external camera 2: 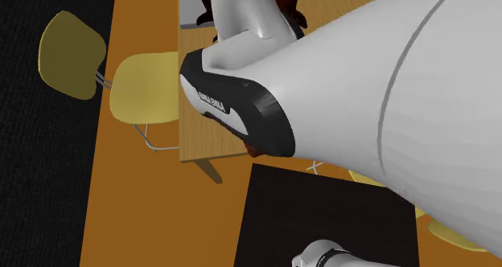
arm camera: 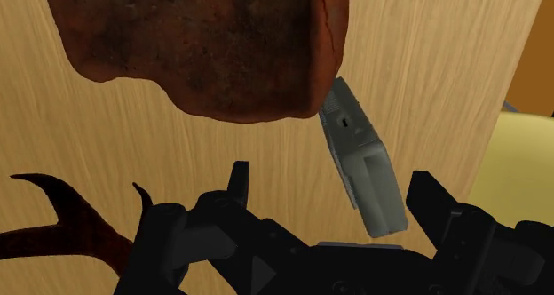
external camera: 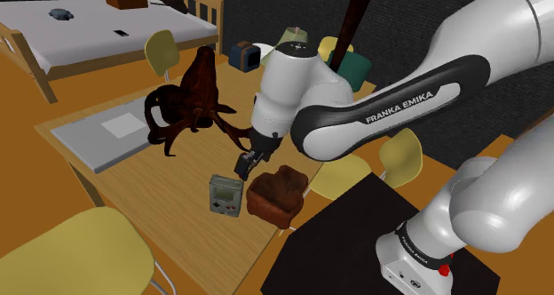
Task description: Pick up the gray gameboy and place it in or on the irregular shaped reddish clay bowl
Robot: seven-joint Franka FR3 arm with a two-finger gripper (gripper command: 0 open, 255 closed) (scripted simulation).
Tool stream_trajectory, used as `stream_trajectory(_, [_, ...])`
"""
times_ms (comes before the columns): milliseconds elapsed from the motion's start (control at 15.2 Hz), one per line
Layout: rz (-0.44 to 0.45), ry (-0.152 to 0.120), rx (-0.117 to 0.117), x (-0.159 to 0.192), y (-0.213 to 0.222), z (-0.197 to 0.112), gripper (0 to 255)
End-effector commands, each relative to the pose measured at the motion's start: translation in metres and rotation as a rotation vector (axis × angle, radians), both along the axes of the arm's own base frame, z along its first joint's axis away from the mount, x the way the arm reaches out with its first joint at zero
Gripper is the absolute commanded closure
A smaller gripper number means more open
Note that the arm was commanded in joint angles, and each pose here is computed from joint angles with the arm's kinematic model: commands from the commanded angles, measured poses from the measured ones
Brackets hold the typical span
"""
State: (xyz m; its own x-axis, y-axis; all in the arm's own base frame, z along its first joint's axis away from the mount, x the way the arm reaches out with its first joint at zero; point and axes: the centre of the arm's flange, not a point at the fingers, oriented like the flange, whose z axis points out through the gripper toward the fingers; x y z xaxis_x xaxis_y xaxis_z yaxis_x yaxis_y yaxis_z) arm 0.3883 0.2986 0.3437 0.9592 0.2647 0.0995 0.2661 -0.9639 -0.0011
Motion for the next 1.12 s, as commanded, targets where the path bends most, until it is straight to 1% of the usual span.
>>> stream_trajectory(0, [0.023,0.004,0.002,0.001,0.019,-0.02,0])
stream_trajectory(132, [0.045,0.007,0.002,0.001,0.037,-0.038,0])
stream_trajectory(594, [0.045,0.007,0.002,0.004,0.039,-0.075,0])
stream_trajectory(1056, [0.045,0.007,0.002,0.004,0.039,-0.078,0])
